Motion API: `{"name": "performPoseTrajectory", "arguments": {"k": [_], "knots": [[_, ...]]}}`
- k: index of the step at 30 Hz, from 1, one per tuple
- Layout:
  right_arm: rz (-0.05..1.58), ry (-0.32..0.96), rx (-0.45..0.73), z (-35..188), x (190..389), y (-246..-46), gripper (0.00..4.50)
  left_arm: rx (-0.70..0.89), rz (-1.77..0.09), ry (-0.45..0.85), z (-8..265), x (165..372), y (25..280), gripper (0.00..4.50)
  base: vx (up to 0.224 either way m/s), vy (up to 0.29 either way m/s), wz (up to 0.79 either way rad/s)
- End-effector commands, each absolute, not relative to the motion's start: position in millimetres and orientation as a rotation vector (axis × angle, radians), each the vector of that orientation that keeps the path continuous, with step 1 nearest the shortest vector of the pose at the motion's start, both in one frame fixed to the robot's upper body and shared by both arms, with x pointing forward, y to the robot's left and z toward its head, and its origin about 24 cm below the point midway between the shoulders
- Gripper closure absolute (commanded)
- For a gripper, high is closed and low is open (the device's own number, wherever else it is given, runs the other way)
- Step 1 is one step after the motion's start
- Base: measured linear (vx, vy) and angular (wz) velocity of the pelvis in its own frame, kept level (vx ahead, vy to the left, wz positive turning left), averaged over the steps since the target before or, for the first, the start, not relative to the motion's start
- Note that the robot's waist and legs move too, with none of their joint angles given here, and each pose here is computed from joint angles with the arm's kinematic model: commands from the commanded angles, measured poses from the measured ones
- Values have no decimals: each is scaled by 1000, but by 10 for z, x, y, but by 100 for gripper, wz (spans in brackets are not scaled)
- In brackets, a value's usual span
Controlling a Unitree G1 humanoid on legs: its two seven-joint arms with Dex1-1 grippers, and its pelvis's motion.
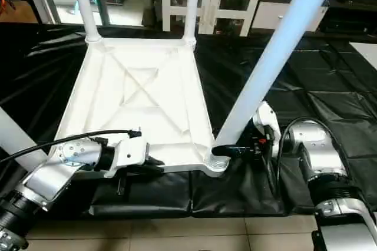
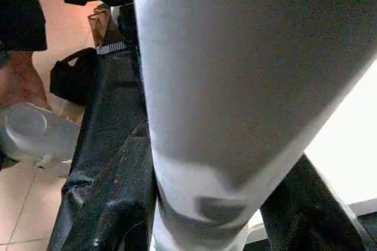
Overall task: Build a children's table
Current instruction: Insert table leg to table base
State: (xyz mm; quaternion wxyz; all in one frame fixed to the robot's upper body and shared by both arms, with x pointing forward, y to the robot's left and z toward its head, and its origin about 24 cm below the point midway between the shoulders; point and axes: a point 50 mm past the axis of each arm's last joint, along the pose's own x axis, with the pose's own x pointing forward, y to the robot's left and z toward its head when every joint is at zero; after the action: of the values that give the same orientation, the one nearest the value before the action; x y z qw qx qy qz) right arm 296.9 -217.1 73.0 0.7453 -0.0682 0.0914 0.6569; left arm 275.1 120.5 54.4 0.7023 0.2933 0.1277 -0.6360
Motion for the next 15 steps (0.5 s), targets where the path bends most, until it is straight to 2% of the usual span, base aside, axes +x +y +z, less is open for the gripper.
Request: {"name": "performPoseTrajectory", "arguments": {"k": [1,7,8,10,11,15], "knots": [[1418,508,-133,211,2693,-2282,265,714,-1352,304,577,2824,1317,450,0,0,0],[1370,464,-119,125,2625,-2243,265,716,-1267,329,567,2880,1338,450,0,0,0],[1294,435,-132,88,2659,-2211,265,722,-1223,346,552,2914,1326,450,0,0,0],[1248,423,-142,75,2692,-2196,265,727,-1196,360,544,2937,1323,450,0,0,0],[1122,396,-143,52,2800,-2151,265,718,-1123,389,546,3010,1312,450,0,0,0],[957,395,-115,18,2962,-2066,265,674,-1031,422,609,3116,1263,450,-39,-1,-6]]}}
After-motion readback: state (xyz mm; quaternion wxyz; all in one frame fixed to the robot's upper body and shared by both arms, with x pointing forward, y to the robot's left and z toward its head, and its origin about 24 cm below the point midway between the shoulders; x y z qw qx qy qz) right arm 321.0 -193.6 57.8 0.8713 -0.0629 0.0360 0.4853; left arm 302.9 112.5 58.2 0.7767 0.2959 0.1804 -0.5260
